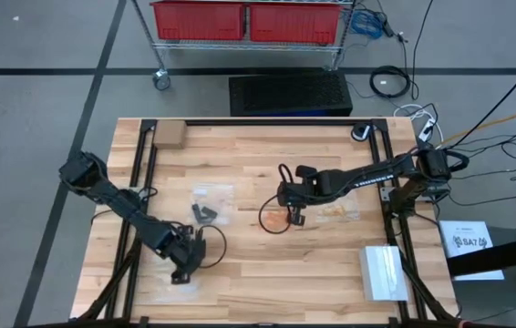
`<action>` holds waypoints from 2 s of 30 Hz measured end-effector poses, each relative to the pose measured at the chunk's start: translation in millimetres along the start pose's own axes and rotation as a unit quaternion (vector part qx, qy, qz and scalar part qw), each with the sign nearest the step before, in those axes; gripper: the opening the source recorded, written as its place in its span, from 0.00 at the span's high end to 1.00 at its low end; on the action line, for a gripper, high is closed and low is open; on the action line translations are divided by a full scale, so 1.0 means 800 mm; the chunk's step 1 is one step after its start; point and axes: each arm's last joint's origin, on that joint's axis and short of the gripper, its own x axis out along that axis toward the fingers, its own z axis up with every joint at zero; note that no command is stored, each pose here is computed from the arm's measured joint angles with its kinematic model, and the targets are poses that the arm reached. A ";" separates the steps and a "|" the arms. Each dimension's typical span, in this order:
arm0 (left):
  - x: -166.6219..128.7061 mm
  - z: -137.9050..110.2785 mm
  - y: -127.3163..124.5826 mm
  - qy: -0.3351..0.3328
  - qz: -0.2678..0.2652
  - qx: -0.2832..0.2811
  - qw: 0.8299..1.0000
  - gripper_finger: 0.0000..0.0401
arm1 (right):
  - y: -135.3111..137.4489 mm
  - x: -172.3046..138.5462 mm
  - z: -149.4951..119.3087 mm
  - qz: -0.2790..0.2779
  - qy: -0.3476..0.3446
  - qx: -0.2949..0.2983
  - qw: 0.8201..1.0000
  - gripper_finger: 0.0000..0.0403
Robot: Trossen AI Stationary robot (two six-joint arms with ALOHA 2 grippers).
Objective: Sort rubber bands
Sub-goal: Open the transparent zip bag
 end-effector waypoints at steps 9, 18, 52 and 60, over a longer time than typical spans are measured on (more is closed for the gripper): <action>0.002 0.046 0.020 -0.158 0.056 0.038 0.985 0.99 | 0.050 -0.016 -0.015 0.029 -0.013 0.016 0.999 1.00; 0.029 0.100 0.040 -0.274 0.050 0.083 0.957 0.99 | 0.105 -0.038 -0.033 0.078 -0.049 0.027 0.995 1.00; -0.024 0.018 -0.063 -0.159 0.012 0.092 0.983 0.99 | 0.210 -0.018 -0.040 0.220 -0.152 0.001 0.963 1.00; -0.005 0.028 -0.065 -0.204 0.017 0.076 0.976 0.99 | 0.219 -0.026 -0.048 0.221 -0.159 -0.007 0.962 1.00</action>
